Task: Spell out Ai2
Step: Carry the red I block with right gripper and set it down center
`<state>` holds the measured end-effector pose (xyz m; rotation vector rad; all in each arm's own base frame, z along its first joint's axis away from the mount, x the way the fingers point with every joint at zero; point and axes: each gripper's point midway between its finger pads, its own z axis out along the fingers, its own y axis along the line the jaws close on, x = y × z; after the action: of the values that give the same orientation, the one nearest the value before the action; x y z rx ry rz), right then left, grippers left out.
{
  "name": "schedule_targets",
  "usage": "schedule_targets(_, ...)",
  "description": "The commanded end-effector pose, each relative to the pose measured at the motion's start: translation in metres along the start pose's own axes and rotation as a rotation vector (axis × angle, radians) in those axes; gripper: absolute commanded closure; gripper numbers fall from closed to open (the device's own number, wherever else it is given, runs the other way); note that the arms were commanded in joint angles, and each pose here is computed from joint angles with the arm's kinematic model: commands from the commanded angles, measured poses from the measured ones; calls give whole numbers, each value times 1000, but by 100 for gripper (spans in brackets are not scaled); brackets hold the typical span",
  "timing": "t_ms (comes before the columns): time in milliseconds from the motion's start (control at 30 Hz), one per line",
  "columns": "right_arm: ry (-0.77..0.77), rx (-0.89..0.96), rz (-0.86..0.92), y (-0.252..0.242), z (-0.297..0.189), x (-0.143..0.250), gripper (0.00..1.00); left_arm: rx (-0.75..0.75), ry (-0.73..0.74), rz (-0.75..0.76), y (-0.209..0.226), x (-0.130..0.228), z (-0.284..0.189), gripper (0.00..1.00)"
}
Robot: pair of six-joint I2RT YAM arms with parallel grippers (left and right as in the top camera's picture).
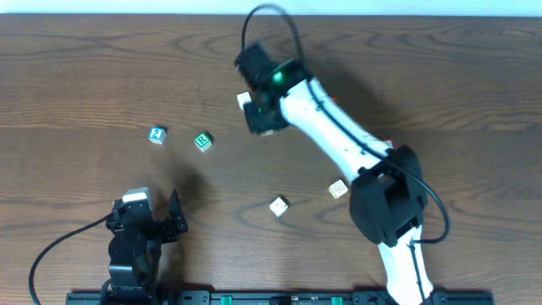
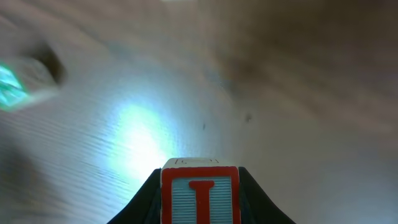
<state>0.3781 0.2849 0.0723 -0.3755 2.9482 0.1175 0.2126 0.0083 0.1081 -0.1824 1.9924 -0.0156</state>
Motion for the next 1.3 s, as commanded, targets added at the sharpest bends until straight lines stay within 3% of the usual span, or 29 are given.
schedule_targets(0,38,71,66,-17,19,15,99,-11,12,14,3,6,3,4)
schedule_targets(367,-102,146,84,-43,31,-16,99,-11,12,14,3,7,3,5)
schedule_targets(667,-78,152,157,-49,61,4,99,-11,12,14,3,6,3,5)
schedule_targets(1067,-112,136,177,-46,64,-2,99,-11,12,14,3,6,3,5)
schedule_targets(1133,-107,138,176,-47,65,-1,92,-11,12,14,3,6,3,5)
schedule_targets(1167,-105,139,176,-47,65,0,80,-11,12,14,3,6,3,5)
schedule_targets(1267,-98,141,175,-48,66,2,70,-11,12,14,3,6,3,4)
